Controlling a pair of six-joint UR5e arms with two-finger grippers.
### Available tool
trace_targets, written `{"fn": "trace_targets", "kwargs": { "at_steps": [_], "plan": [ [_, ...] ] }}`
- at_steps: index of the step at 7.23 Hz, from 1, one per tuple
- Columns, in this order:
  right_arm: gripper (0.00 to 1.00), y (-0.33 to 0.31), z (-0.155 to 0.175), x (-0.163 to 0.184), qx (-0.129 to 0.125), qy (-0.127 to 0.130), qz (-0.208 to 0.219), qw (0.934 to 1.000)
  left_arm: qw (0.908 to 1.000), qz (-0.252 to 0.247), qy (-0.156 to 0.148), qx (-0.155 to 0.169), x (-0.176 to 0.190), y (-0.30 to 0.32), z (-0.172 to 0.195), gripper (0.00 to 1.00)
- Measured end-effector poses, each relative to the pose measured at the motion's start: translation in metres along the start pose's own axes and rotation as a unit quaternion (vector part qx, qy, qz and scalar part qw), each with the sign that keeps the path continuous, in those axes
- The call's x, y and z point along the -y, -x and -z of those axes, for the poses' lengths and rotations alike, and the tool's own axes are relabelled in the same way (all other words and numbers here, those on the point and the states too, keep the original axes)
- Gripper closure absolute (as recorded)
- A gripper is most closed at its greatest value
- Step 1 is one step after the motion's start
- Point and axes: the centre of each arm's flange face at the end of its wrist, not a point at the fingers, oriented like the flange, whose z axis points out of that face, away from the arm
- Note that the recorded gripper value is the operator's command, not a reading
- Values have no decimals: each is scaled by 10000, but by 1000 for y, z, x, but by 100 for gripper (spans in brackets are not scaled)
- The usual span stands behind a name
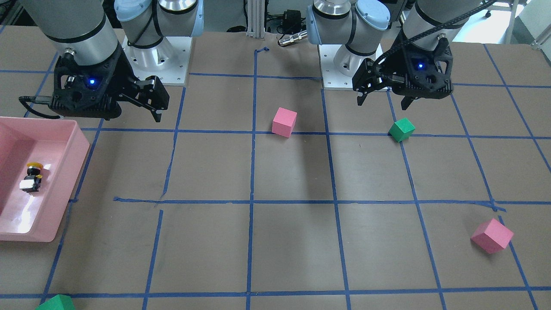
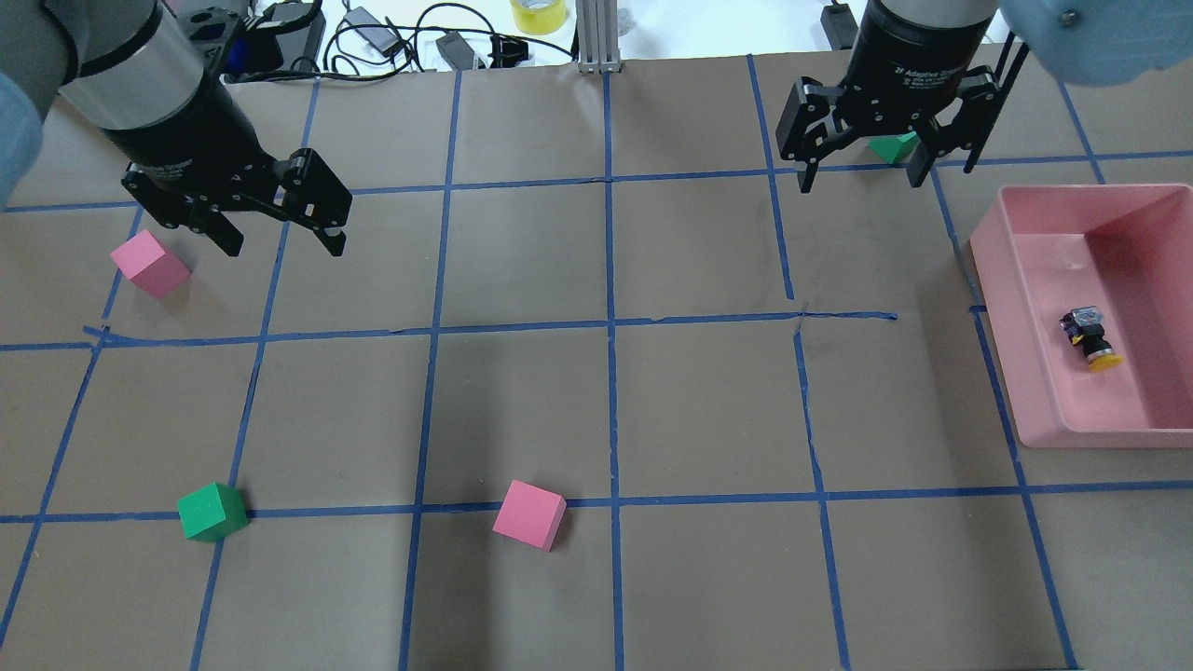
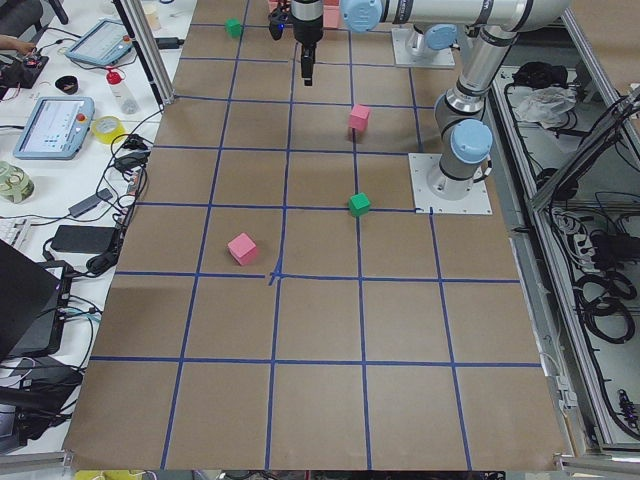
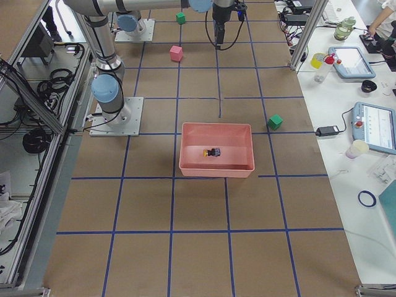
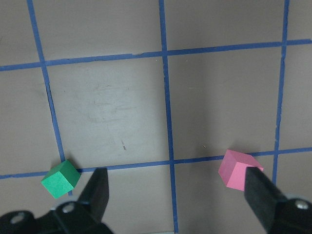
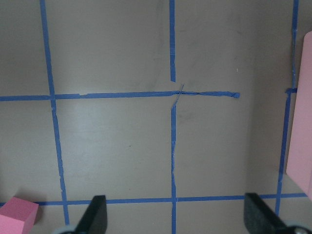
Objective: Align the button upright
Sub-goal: 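Move the right gripper over the pink bin above the yellow-capped button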
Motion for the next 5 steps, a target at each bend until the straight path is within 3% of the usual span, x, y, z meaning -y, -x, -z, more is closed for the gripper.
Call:
{"fn": "trace_targets", "kwargs": {
  "at_steps": [3, 5],
  "plan": [
    [0, -7, 9, 12, 233, -416, -107, 9988, 10000, 4, 11, 2, 0, 0, -1, 0],
    [0, -61, -16, 34, 247, -344, -505, 9978, 10000, 3, -7, 5, 0, 0, 1, 0]
  ]
}}
